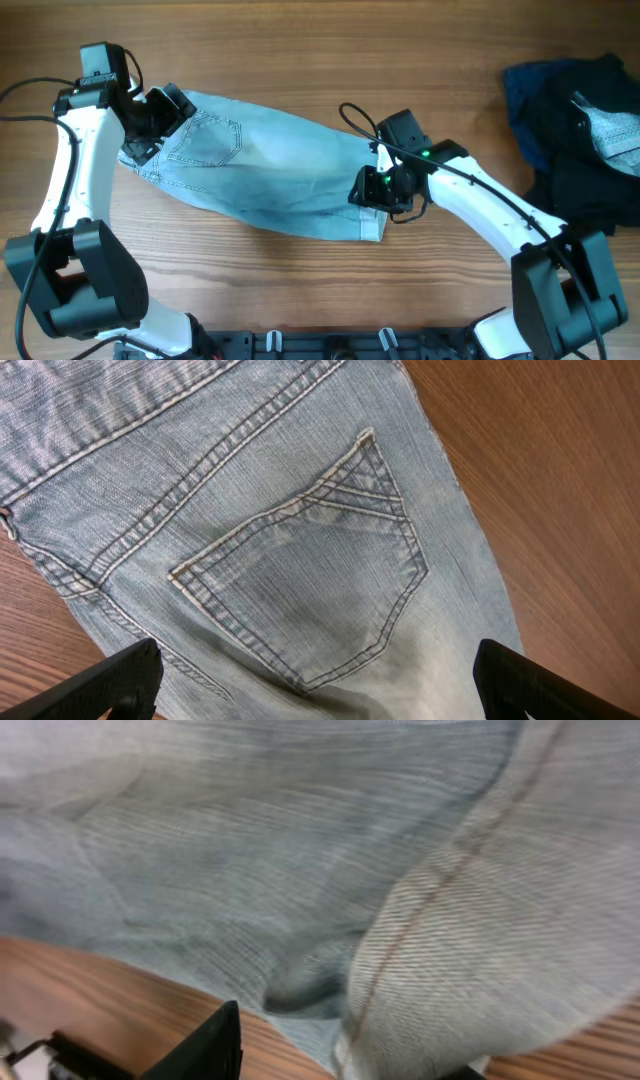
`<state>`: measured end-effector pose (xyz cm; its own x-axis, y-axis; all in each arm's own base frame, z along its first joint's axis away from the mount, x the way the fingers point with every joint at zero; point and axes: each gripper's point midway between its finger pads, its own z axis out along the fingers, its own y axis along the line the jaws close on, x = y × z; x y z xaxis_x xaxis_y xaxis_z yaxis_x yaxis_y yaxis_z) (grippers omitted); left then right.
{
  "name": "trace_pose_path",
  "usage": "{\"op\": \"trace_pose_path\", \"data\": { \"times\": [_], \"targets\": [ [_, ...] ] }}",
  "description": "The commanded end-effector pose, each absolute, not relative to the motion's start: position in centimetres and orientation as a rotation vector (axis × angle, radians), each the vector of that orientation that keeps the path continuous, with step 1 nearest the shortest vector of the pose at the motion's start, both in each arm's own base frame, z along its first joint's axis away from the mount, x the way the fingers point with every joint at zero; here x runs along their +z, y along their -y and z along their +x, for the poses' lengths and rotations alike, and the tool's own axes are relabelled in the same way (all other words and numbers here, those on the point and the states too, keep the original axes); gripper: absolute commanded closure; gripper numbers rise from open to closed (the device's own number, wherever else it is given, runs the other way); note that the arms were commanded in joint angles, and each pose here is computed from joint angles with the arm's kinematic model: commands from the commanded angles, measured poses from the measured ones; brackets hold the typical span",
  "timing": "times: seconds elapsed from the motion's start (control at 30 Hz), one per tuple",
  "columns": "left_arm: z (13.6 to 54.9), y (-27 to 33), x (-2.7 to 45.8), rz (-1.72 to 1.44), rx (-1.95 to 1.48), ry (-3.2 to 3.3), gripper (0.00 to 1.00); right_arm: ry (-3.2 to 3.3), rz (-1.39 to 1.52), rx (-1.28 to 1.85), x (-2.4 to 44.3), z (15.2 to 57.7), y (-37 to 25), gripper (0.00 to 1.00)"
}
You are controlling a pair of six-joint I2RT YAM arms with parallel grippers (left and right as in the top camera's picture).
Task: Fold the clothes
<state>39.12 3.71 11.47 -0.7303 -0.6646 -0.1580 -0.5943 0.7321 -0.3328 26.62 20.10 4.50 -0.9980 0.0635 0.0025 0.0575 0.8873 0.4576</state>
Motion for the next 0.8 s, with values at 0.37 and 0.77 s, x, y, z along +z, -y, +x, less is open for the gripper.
{"op": "trace_pose_path", "data": {
  "times": [0.37,0.77],
  "targets": [
    [39.4,-3.8,12.3,-0.956,-0.375,-2.655,0.00,-2.967,0.035,0.933,11.1,24.9,-21.3,0.96],
    [39.4,-3.8,12.4,-0.957,-0.377,-2.654,0.00,-3.127,0.180,0.869,8.6,20.0,-19.0,0.96]
  ]
}}
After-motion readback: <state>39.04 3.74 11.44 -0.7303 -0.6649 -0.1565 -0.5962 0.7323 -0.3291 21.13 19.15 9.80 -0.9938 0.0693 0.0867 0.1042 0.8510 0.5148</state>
